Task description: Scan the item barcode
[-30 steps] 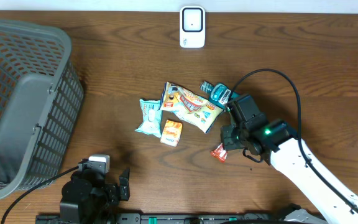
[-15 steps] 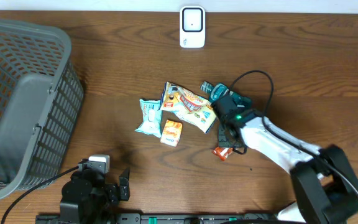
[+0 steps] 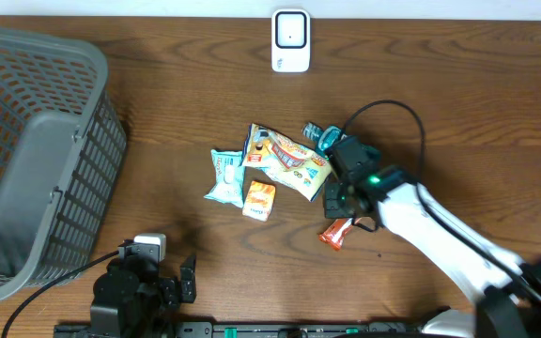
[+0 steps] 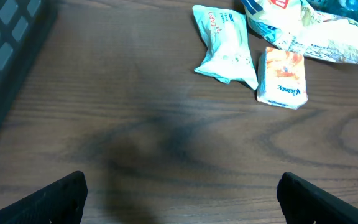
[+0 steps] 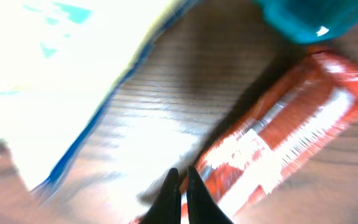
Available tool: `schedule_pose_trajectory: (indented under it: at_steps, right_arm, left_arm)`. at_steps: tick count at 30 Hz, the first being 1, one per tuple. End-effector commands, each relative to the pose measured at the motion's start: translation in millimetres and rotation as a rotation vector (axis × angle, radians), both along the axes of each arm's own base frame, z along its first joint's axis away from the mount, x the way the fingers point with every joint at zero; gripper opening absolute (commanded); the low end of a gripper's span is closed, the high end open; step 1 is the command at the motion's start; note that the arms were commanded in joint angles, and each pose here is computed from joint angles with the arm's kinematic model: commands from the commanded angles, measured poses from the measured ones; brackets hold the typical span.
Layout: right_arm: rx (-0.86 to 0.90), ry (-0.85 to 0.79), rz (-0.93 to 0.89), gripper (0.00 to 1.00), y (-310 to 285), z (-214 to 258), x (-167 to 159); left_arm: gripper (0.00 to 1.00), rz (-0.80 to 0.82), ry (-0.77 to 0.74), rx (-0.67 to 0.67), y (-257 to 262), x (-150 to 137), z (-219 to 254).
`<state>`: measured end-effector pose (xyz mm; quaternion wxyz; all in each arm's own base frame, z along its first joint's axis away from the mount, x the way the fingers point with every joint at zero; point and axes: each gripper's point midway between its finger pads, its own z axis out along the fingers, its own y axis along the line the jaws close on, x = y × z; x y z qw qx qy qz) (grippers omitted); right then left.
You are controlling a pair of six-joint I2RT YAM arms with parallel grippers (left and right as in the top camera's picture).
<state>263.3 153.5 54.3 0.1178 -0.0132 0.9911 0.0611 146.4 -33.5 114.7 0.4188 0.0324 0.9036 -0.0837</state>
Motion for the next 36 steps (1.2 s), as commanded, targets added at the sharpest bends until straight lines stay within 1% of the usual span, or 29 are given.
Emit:
schedule_pose_trajectory:
  at_steps: [1,4,7,8,11,15,17,21,24,27,31,34,36]
  right_arm:
    - [0.029,-0.055,0.033,0.01,2,28,-1]
    - [0.036,-0.011,0.064,0.01,4,25,-15]
    - [0.029,0.006,0.091,0.02,10,5,-21]
    - [0.03,0.02,0.108,0.02,15,-11,-23]
    - [0.019,0.045,0.119,0.01,22,-31,-24]
    - [0.087,0.086,0.158,0.01,43,-44,-28]
    - [0.107,0.132,0.179,0.01,50,-50,-38]
    - [0.015,0.212,0.172,0.01,33,-57,-59]
    - [-0.096,0.263,0.064,0.01,6,-57,-71]
    - [-0.21,0.257,-0.024,0.01,-20,-53,-74]
    - [-0.167,0.215,-0.025,0.01,-14,-40,-69]
    - [-0.068,0.156,-0.03,0.01,0,-15,-61]
    - [-0.007,0.123,-0.082,0.02,5,2,-58]
  left_arm:
    - [0.98,-0.018,-0.001,-0.003,-3,-1,1]
    - [0.98,-0.018,-0.001,-0.003,-3,-1,1]
    - [0.98,-0.018,-0.001,-0.003,-3,-1,1]
    - [0.98,-0.018,-0.001,-0.003,-3,-1,1]
    - [0.98,-0.018,-0.001,-0.003,-3,-1,1]
    - [0.98,-0.018,-0.001,-0.003,-3,-1,1]
    - [0.98,-0.018,-0.001,-0.003,-3,-1,1]
    - [0.98,-0.018,-0.001,-0.003,-3,-1,1]
    - [0.98,-0.018,-0.001,-0.003,-3,-1,1]
    - [0.98,-0.018,-0.001,-0.003,-3,-1,1]
    - [0.98,-0.018,-0.001,-0.003,-3,-1,1]
    - [0.98,-0.018,-0.001,-0.003,-3,-1,1]
    - [0.98,-0.018,-0.001,-0.003,-3,-1,1]
